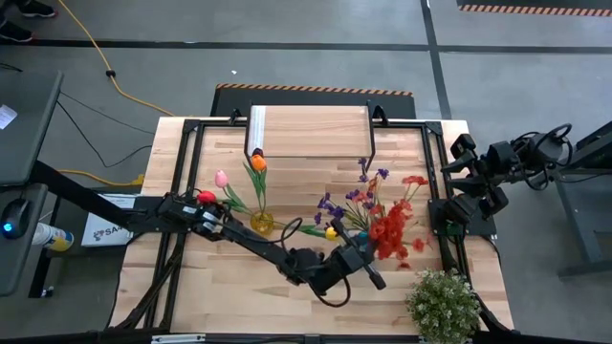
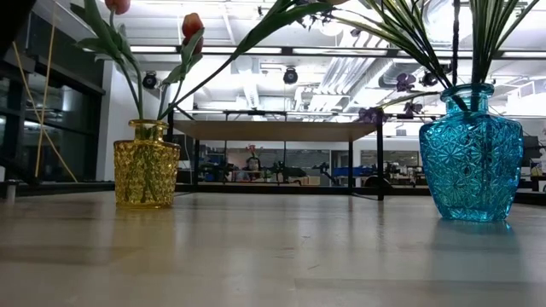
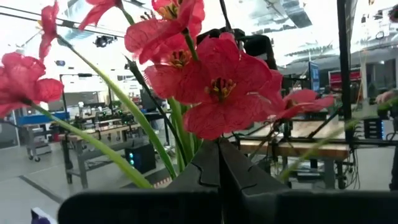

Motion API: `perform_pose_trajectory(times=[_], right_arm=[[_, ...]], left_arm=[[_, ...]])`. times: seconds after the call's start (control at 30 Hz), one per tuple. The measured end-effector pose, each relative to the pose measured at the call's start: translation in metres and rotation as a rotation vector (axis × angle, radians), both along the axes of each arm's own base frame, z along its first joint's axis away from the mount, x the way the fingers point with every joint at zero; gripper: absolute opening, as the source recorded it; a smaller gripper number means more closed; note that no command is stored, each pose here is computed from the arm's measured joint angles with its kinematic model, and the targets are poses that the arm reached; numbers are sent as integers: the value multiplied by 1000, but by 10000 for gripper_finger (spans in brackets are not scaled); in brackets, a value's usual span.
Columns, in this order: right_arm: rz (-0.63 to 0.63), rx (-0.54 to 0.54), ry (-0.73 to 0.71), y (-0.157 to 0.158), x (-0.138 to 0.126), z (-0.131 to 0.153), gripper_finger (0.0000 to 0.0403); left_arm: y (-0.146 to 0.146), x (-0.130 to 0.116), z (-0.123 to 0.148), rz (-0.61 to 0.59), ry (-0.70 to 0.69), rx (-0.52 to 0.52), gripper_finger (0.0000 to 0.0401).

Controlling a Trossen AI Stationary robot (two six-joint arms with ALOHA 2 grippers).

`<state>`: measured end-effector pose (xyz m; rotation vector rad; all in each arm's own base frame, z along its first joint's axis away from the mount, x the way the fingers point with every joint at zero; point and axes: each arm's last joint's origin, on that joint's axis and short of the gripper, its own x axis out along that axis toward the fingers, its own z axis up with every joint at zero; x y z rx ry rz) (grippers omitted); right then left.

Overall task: Pick and place flowers into a vace then onto a shelf
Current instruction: Put the red flowers into the blue vase

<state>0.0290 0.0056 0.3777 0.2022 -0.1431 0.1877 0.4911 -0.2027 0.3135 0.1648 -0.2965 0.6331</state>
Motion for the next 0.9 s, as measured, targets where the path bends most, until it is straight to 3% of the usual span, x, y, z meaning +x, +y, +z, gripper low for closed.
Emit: perform_pose_trajectory(times=[0.4,0.9], right_arm=[[9,-10,11,0,0,-1,142],[-35,-34,29,-1,1,-3,142]], left_arm=[[17,8,-25,-48,-18,-43,22],[12,11,-38,-87,21,-125,35]])
